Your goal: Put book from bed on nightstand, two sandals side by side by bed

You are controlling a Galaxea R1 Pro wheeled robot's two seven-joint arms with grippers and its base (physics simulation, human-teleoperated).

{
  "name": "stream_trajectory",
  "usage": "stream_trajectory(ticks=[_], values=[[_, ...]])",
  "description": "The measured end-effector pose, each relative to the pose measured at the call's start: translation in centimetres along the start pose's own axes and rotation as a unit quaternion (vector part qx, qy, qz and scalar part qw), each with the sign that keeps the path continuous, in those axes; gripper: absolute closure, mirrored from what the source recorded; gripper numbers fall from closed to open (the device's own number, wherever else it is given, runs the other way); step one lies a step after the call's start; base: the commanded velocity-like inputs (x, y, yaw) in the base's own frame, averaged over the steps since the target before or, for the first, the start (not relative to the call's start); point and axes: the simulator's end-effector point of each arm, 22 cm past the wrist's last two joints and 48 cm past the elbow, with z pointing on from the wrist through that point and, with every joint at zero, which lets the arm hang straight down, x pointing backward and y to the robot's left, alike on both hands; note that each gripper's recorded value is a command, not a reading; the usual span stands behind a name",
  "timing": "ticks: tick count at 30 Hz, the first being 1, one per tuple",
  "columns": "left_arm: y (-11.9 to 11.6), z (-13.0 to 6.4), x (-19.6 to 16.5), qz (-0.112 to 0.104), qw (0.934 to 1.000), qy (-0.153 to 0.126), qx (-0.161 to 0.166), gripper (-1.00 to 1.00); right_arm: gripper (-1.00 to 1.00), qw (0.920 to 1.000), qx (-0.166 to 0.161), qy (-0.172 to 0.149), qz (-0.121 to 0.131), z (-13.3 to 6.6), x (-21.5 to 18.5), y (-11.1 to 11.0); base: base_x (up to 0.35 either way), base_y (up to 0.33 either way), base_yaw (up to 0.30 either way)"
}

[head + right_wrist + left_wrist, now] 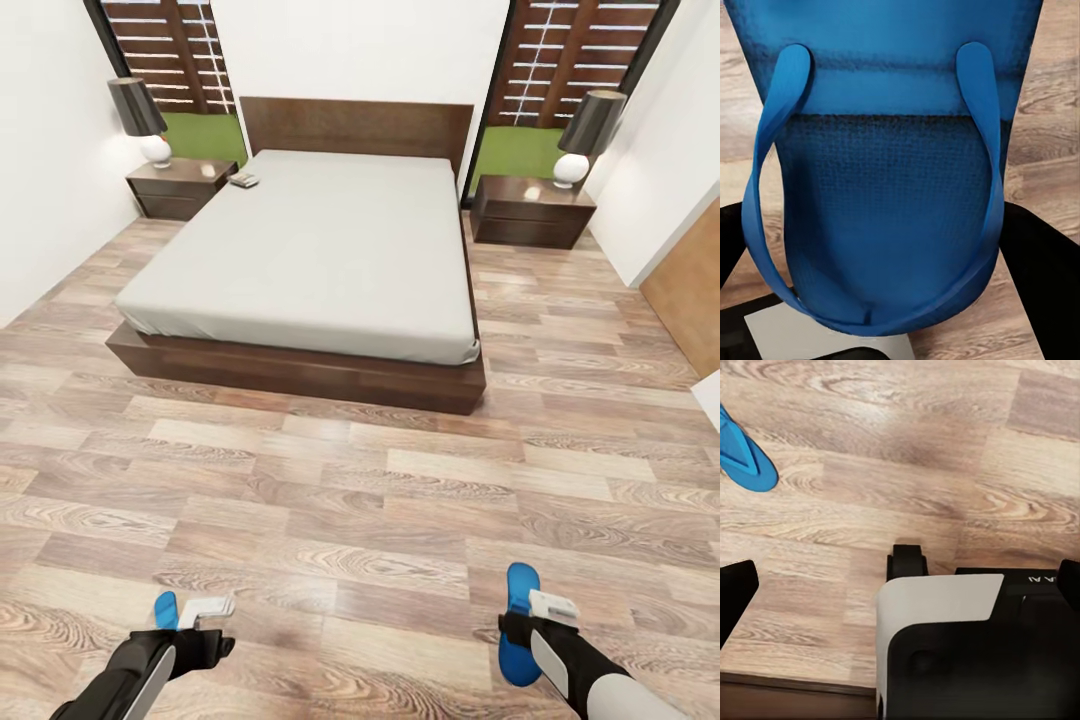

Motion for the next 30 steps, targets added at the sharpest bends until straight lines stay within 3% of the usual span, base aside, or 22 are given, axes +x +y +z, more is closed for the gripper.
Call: stream_trajectory(ticks=[30], values=[[0.2, -3.4, 0.9, -0.002, 1.0000, 0.002, -0.002, -1.00, 1.00, 0.9999, 0.000, -0.010, 0.000, -3.5, 0.4, -1.0, 0.000, 0.000, 0.000]])
